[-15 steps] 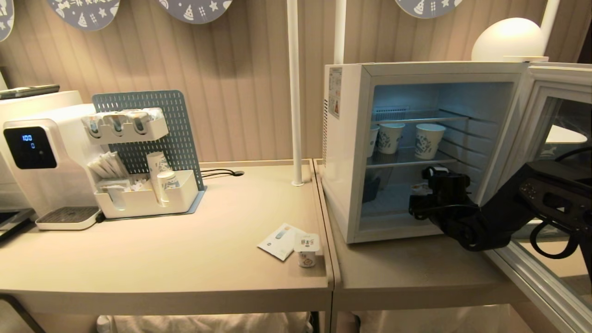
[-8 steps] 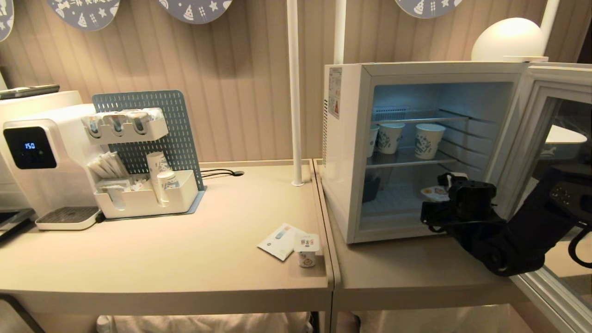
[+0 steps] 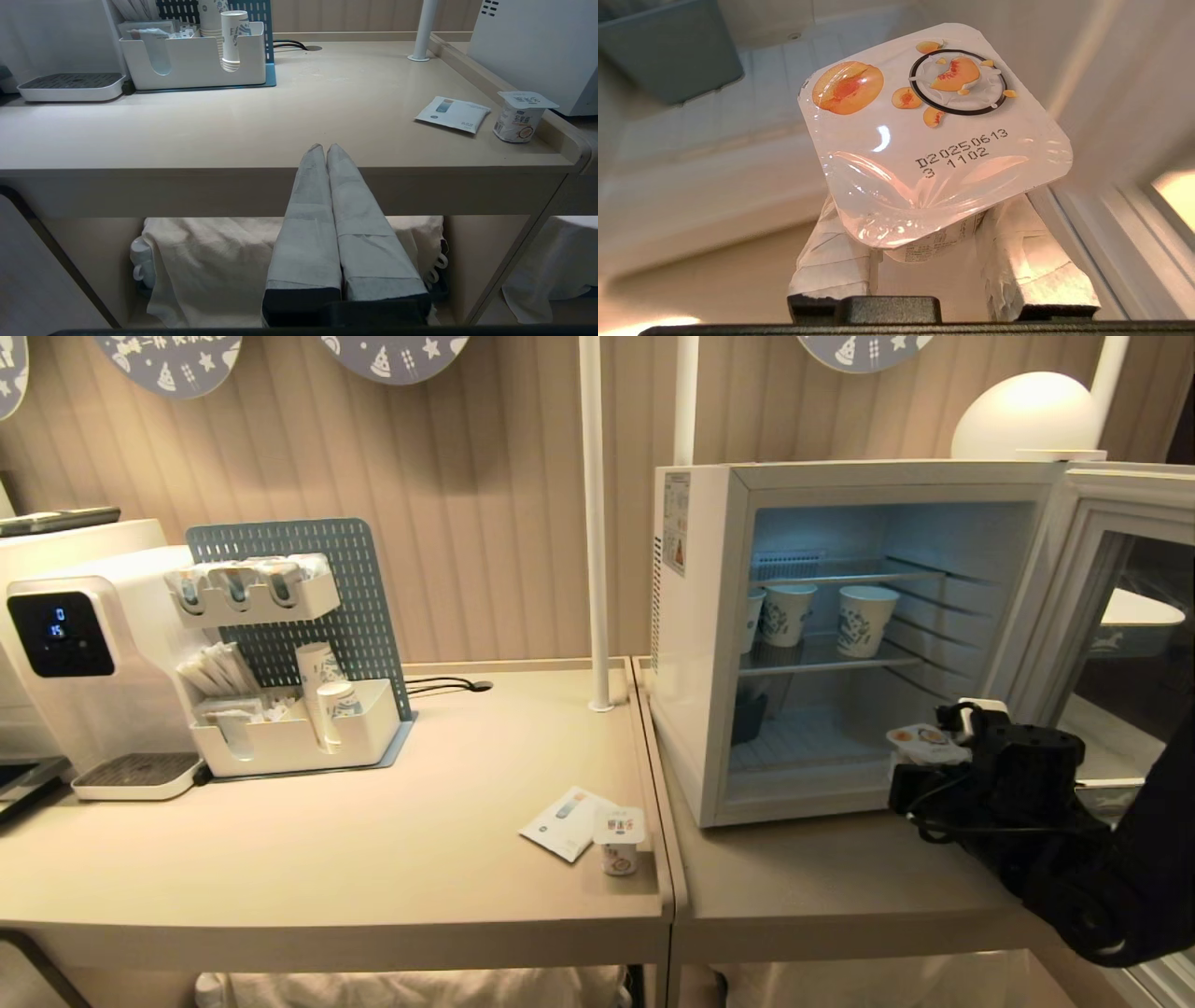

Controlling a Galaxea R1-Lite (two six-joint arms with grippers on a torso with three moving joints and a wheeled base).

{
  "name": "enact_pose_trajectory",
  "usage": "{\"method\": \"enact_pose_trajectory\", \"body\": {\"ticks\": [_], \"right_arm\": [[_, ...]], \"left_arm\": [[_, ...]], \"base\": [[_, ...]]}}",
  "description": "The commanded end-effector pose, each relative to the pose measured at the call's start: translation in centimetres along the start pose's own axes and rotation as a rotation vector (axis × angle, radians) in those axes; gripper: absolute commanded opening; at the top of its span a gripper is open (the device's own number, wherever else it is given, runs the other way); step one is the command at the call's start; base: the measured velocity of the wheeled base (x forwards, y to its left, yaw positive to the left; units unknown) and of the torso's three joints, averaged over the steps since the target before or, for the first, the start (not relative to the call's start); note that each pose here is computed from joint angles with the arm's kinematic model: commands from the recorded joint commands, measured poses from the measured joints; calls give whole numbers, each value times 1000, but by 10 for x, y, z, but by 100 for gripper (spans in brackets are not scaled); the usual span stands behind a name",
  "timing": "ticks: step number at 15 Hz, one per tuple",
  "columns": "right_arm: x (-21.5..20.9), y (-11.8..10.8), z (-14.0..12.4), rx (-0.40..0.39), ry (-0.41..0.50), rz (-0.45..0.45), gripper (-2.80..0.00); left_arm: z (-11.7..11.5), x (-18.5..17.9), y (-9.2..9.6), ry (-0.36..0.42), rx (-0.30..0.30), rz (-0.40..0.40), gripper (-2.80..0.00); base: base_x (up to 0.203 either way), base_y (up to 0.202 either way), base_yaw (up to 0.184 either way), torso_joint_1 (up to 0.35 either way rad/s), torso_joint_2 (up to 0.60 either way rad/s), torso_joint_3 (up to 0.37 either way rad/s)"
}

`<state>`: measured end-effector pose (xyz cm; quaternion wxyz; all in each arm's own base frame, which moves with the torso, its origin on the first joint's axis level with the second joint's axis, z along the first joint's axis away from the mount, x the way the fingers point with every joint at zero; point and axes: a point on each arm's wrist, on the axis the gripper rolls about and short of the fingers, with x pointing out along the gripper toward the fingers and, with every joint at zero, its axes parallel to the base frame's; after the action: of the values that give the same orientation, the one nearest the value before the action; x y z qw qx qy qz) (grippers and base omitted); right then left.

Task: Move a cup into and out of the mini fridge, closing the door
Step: Take the yoghurt out of the freezer, then place the yoghurt on the table

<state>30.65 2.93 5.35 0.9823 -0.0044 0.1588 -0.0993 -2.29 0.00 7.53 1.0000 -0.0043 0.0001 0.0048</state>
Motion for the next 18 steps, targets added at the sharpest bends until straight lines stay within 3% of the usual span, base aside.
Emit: {"method": "enact_pose_trajectory", "body": {"ticks": [1, 8, 11, 15, 18], "right_arm": [[-23, -5, 1, 4, -19, 6, -280], [-97, -24, -10, 29, -41, 33, -280], [-119, -27, -1, 58, -105, 33, -280], [-149, -6, 1, 32, -96, 197, -280], [-164, 3, -1, 49, -95, 177, -280]], "left_arm": [[0, 0, 0, 3, -1, 1, -280], [0, 0, 0, 3, -1, 1, -280], [0, 0, 0, 3, 0, 1, -280], [0, 0, 0, 3, -1, 1, -280], [0, 0, 0, 3, 1, 1, -280]], "base": [[0, 0, 0, 0, 0, 0], [0, 0, 0, 0, 0, 0], [0, 0, 0, 0, 0, 0], [0, 0, 0, 0, 0, 0], [0, 0, 0, 0, 0, 0]]}}
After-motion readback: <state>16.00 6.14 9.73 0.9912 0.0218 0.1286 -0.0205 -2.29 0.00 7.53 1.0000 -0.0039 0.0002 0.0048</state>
